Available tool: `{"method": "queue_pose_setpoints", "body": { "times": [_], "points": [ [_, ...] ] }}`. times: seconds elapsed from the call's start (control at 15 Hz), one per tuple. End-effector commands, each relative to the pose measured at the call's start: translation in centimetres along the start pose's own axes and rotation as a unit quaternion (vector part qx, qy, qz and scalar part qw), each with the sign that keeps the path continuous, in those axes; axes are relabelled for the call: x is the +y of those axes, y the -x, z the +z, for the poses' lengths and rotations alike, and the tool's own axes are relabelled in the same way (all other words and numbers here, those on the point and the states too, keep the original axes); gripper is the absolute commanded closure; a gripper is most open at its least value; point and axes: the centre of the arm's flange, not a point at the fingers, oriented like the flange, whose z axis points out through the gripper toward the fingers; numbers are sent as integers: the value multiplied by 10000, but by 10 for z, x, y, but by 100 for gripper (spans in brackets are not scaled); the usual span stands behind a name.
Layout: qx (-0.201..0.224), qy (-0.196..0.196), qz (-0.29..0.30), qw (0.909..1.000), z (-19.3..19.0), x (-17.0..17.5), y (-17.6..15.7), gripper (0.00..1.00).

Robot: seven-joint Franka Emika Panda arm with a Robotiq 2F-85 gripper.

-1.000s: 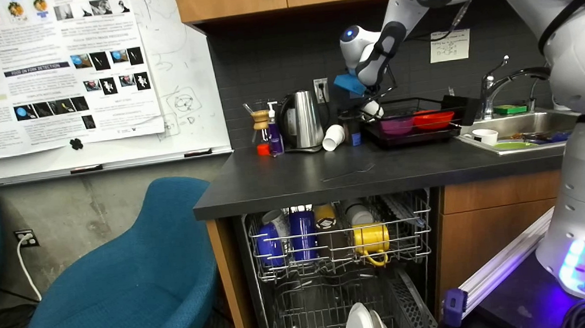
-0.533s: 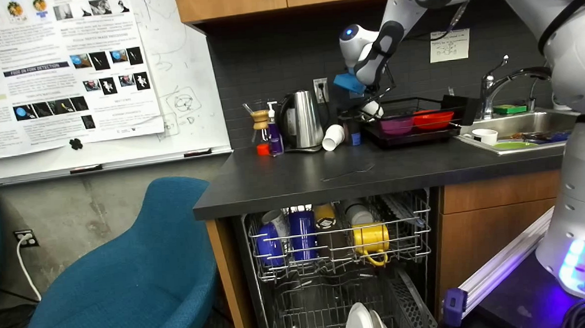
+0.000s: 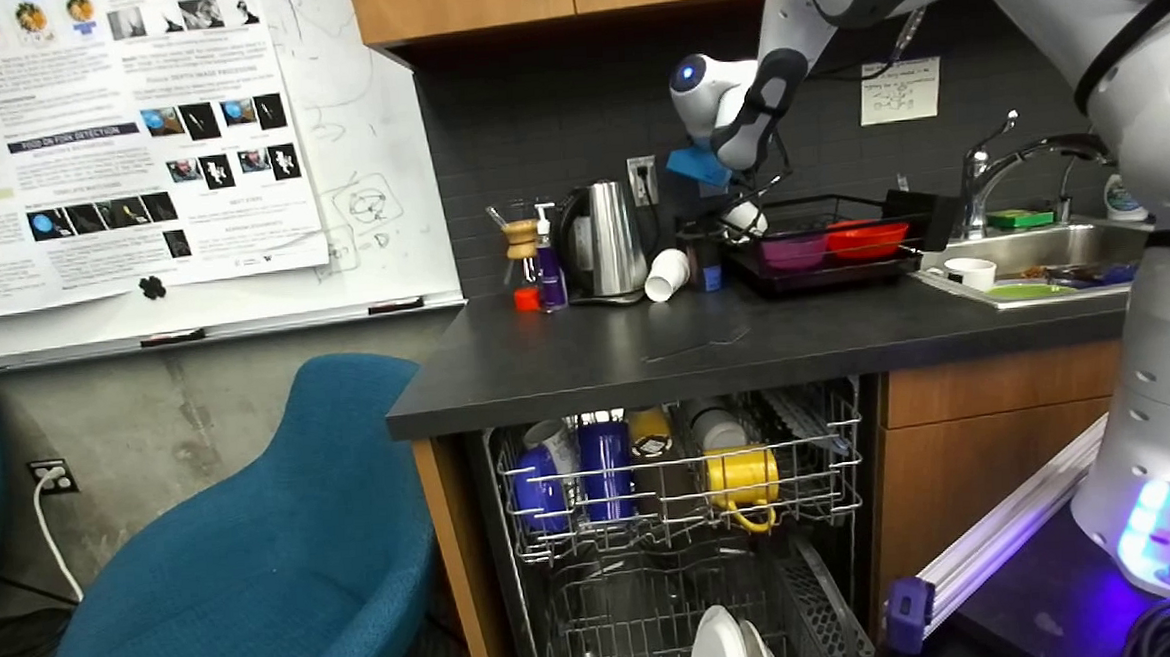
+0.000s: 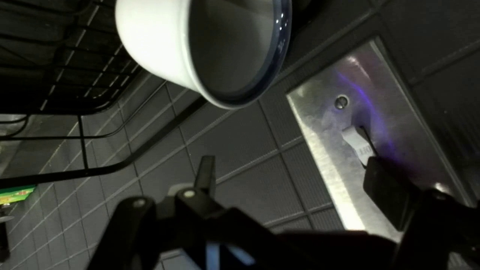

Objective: Flip the switch

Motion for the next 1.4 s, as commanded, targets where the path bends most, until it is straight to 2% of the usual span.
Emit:
{"method": "queue_pose_setpoints", "body": {
  "times": [0.0,0.33,0.67,1.07,1.33],
  "points": [
    [382,-8,-17,9993,3,-1,-7,0],
    [-163,-88,52,9998,-3,-3,1,0],
    [-455,-92,62,9989,-2,-1,9,0],
    [-391,105,-168,9990,7,8,13,0],
    [-365,84,-178,9991,8,7,10,0]
  ]
}}
